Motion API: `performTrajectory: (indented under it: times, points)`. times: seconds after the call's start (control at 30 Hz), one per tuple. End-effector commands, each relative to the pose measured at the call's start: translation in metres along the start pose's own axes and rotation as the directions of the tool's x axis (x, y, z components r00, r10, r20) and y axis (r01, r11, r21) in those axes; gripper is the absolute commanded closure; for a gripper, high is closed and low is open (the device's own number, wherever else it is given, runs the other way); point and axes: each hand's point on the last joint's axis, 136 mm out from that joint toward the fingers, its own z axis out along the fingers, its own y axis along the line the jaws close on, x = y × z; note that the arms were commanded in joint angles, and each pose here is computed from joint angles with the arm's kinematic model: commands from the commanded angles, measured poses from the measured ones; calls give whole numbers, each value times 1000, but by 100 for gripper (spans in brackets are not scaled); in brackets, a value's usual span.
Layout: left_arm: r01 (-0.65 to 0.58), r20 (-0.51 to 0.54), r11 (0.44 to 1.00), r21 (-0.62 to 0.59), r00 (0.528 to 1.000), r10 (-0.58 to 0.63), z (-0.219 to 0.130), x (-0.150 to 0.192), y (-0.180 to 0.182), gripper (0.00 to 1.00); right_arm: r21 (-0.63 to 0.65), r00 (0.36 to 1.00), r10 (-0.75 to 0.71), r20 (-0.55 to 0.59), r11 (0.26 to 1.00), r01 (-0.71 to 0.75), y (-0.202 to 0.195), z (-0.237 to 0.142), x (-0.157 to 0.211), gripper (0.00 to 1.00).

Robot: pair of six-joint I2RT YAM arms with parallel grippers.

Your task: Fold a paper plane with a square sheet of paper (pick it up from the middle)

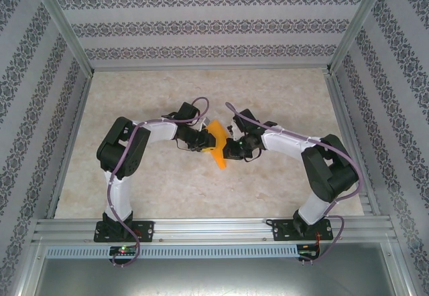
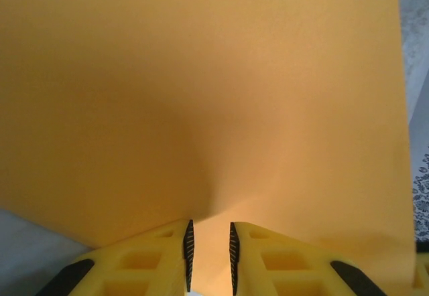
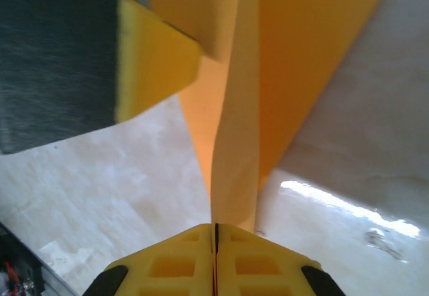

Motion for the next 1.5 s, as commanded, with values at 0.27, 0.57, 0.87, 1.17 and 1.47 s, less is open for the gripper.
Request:
performTrajectory:
  times: [0.27, 0.57, 0.87, 1.17, 1.47]
  points:
    - [-26, -35, 999, -27, 999, 25, 5, 5, 5, 76, -83, 1000, 15, -23, 996, -16, 17, 13, -9, 92]
    - [-30, -36, 999, -31, 999, 28, 4, 5, 6, 76, -146, 998, 62, 4, 987, -60, 18, 11, -19, 92]
    - [-27, -35, 999, -27, 999, 26, 3, 4, 5, 76, -134, 996, 82, -15, 987, -84, 10, 20, -17, 92]
    - [-29, -36, 999, -26, 999, 28, 3, 4, 5, 77, -85, 997, 73, -36, 993, -76, 3, 24, -15, 91]
    - [-27, -44, 999, -21, 999, 26, 5, 4, 5, 77, -85, 995, 93, -24, 992, -95, 1, 29, -19, 91]
